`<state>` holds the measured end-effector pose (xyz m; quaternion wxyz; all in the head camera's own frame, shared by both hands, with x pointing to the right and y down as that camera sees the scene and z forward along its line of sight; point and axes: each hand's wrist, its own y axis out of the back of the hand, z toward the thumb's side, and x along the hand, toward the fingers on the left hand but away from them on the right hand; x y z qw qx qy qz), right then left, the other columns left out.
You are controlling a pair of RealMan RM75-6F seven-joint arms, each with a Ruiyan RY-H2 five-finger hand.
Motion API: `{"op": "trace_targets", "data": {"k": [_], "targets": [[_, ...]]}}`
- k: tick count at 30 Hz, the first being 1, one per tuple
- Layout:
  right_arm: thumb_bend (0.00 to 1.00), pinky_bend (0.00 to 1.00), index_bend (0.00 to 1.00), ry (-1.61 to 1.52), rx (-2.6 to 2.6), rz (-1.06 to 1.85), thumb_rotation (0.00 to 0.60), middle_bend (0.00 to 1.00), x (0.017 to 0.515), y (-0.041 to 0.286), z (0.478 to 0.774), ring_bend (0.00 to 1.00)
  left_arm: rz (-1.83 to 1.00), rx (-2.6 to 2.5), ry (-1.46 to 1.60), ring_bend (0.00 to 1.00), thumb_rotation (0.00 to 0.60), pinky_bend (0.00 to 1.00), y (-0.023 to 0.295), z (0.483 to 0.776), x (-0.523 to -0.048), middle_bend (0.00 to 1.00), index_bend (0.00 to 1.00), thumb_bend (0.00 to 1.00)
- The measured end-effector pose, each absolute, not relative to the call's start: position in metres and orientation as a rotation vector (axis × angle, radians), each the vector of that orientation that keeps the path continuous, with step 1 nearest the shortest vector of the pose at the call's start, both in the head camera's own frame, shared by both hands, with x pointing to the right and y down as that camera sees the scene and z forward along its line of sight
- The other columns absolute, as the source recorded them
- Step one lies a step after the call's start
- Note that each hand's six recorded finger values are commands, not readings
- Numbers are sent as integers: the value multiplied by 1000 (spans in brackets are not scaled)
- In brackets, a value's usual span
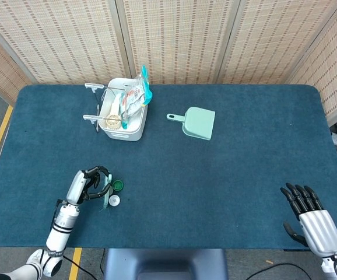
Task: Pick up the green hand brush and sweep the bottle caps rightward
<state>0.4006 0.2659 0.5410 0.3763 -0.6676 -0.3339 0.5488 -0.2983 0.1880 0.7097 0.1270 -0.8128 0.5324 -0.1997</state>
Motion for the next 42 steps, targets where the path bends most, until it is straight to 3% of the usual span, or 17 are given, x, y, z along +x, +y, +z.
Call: {"op": "trace_targets", "data": {"k": [14, 25, 30, 34, 42], "targets": [[267, 0, 0, -883, -1711, 1389, 600, 7, 404, 264, 536, 0, -465, -2543, 1450, 779, 600, 1000, 199, 712, -237, 913, 793, 680], [267, 0, 0, -873, -1724, 1390, 600, 7, 404, 264, 537, 0, -256, -2568, 1449, 779, 600, 1000, 193, 685, -199, 913, 793, 681], [266, 0, 0, -875, -1723, 1387, 600, 7, 404, 264, 536, 0, -237, -2545, 1445, 779, 600, 1000, 188, 678, -198, 913, 793, 680], [267, 0, 0, -887, -1718, 1379, 600, 7, 405, 264, 532, 0, -328, -2455, 1435, 778, 600, 1000, 176, 677, -228, 913, 793, 678], [267, 0, 0, -868, -1729, 1374, 600, 7, 401, 267, 534, 0, -491, -2468, 1462, 779, 600, 1000, 182, 694, -266, 913, 793, 678]]}}
